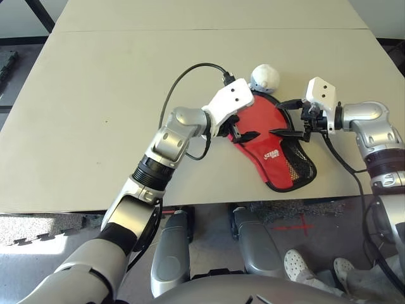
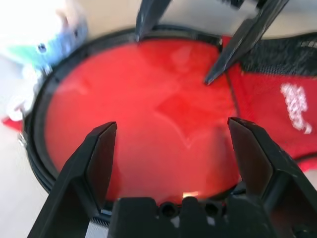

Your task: Store the ping-pong paddle in its case and zip it.

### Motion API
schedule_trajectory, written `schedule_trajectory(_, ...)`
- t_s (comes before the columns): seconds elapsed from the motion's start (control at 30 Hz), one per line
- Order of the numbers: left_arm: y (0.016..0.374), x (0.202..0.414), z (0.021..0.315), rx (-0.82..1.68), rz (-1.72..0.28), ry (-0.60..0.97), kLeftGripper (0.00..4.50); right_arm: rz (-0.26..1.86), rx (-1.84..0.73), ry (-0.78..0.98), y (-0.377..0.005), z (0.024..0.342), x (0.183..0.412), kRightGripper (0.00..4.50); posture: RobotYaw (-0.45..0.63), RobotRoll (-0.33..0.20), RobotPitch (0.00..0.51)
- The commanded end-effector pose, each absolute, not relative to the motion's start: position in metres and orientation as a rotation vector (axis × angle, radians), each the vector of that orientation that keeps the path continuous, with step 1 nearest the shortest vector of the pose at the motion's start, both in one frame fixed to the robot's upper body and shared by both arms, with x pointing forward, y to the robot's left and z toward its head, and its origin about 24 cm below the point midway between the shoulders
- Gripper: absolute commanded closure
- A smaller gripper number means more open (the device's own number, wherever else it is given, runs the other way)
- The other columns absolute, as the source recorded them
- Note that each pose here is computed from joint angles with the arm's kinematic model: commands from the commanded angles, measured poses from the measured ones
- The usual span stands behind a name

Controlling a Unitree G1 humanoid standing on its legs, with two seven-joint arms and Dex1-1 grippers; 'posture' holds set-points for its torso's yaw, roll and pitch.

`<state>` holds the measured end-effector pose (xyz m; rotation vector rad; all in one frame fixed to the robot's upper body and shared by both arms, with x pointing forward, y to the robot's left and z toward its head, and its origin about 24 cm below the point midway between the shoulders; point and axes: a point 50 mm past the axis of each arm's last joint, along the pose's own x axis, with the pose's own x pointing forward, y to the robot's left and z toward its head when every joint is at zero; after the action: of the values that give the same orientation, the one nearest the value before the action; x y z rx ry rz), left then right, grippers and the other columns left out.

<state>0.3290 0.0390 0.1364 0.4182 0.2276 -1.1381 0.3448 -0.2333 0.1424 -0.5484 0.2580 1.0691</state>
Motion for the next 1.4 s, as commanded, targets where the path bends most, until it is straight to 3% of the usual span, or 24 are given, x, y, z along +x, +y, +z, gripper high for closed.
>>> schedule_trajectory(0.03,0.04,0.329,0.118,0.43,-1.127,0.296,0.01,1.039,-0.463,0.385,-0.248,0.127,0.34,0.0,-0.06,0.0,0.269)
schedule_trajectory(0.3,0.043,0.327,0.105,0.449,-1.117,0.342,0.01,0.881,-0.154,0.255,-0.267,0.189,0.358,0.0,-0.06,0.0,0.261)
schedule_trajectory(0.57,0.045,0.323,0.101,0.446,-1.113,0.355,0.01,0.693,0.104,0.25,-0.27,0.207,0.376,0.0,-0.05,0.0,0.263)
schedule_trajectory(0.83,0.044,0.318,0.1,0.442,-1.116,0.363,0.01,0.468,0.338,0.27,-0.248,0.203,0.398,0.0,-0.05,0.0,0.262)
schedule_trajectory(0.97,0.043,0.316,0.101,0.439,-1.115,0.365,0.01,0.367,0.435,0.318,-0.233,0.187,0.405,0.0,-0.03,0.0,0.275)
schedule_trajectory(1.3,0.046,0.314,0.101,0.439,-1.1,0.372,0.01,0.349,0.519,0.348,-0.198,0.168,0.412,0.0,0.0,0.0,0.279)
schedule_trajectory(1.4,0.045,0.314,0.102,0.439,-1.098,0.372,0.0,0.339,0.526,0.335,-0.194,0.168,0.414,0.6,0.01,0.0,0.279)
